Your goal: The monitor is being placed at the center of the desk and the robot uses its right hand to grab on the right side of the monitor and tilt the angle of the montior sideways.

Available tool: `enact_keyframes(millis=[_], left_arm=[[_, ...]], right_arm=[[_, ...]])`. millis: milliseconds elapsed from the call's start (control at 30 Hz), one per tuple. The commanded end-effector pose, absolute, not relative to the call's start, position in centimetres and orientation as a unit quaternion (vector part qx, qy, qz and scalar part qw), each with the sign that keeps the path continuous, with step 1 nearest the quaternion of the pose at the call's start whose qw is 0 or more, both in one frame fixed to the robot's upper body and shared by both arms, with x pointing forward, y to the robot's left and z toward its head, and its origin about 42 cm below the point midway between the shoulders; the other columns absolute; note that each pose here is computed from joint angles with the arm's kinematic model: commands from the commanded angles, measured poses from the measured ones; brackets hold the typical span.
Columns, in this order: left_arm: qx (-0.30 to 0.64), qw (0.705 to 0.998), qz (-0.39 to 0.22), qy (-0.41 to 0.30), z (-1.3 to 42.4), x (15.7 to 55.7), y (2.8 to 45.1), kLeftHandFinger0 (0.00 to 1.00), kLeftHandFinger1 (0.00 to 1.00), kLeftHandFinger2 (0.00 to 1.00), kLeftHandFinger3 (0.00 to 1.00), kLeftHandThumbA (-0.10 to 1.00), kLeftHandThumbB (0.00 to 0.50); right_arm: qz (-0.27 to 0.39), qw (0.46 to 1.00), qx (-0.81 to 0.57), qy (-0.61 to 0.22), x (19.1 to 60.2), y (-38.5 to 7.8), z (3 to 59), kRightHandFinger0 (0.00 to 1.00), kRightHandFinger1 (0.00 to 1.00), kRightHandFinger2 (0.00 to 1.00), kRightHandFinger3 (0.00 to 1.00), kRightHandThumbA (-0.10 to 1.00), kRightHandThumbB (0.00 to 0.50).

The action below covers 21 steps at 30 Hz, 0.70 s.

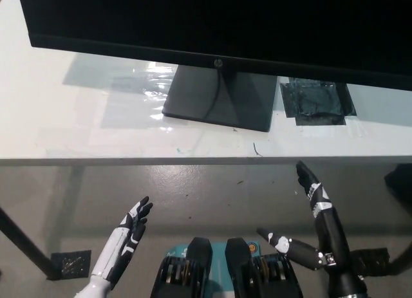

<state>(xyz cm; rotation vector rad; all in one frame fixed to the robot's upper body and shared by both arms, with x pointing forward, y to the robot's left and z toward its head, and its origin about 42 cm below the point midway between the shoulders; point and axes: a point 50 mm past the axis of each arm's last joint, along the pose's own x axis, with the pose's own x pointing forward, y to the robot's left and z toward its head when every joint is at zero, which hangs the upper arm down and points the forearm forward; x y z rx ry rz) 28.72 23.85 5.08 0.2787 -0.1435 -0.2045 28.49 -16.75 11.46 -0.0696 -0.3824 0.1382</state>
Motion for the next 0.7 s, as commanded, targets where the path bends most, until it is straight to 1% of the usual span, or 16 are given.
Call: enact_keyframes(millis=[0,33,67,100,200,300,333,400,467,533,567,667], left_arm=[[0.143,0.979,-0.096,-0.110,6.1,29.1,24.1,1.00,1.00,1.00,1.00,1.00,0.392],[0.143,0.979,-0.097,-0.109,6.1,29.0,24.0,1.00,1.00,1.00,1.00,1.00,0.390],[0.143,0.979,-0.097,-0.109,6.1,29.0,24.0,1.00,1.00,1.00,1.00,1.00,0.390],[0.143,0.979,-0.098,-0.110,6.1,29.1,24.0,1.00,1.00,1.00,1.00,1.00,0.390],[0.144,0.978,-0.099,-0.111,6.1,29.0,24.0,1.00,1.00,1.00,1.00,1.00,0.379],[0.143,0.979,-0.099,-0.109,6.1,29.0,24.0,1.00,1.00,1.00,1.00,1.00,0.387],[0.143,0.979,-0.099,-0.109,6.0,28.9,23.9,1.00,1.00,1.00,1.00,1.00,0.388],[0.145,0.978,-0.100,-0.110,6.1,28.9,23.9,1.00,1.00,1.00,1.00,1.00,0.385],[0.145,0.978,-0.100,-0.110,6.1,28.9,23.9,1.00,1.00,1.00,1.00,1.00,0.384],[0.145,0.978,-0.102,-0.111,6.2,28.9,24.1,1.00,1.00,1.00,1.00,1.00,0.374],[0.145,0.978,-0.102,-0.110,6.2,28.9,24.1,1.00,1.00,1.00,1.00,1.00,0.373],[0.146,0.978,-0.102,-0.109,6.0,28.9,24.1,1.00,1.00,1.00,1.00,1.00,0.373]], right_arm=[[0.152,0.921,0.299,-0.200,30.1,-17.8,18.1,1.00,1.00,1.00,1.00,1.00,0.401],[0.162,0.904,0.354,-0.178,30.7,-18.0,18.9,1.00,1.00,1.00,1.00,1.00,0.406],[0.162,0.904,0.354,-0.178,30.7,-18.0,18.9,1.00,1.00,1.00,1.00,1.00,0.406],[0.166,0.890,0.391,-0.164,31.5,-18.2,19.7,1.00,1.00,1.00,1.00,1.00,0.397],[0.170,0.873,0.433,-0.151,33.3,-18.3,20.6,1.00,1.00,1.00,1.00,1.00,0.411],[0.161,0.852,0.479,-0.137,35.0,-18.4,21.0,1.00,1.00,1.00,1.00,1.00,0.392],[0.161,0.848,0.487,-0.135,35.3,-18.4,21.1,1.00,1.00,1.00,1.00,1.00,0.386],[0.164,0.834,0.511,-0.128,36.3,-18.3,21.4,1.00,1.00,1.00,1.00,1.00,0.390],[0.164,0.834,0.512,-0.127,36.3,-18.3,21.4,1.00,1.00,1.00,1.00,1.00,0.390],[0.168,0.813,0.544,-0.118,37.9,-17.9,22.0,1.00,1.00,1.00,1.00,1.00,0.385],[0.167,0.810,0.549,-0.117,38.1,-17.8,22.2,1.00,1.00,1.00,1.00,1.00,0.377],[0.166,0.802,0.564,-0.110,38.6,-17.6,22.5,1.00,1.00,1.00,1.00,1.00,0.379]])
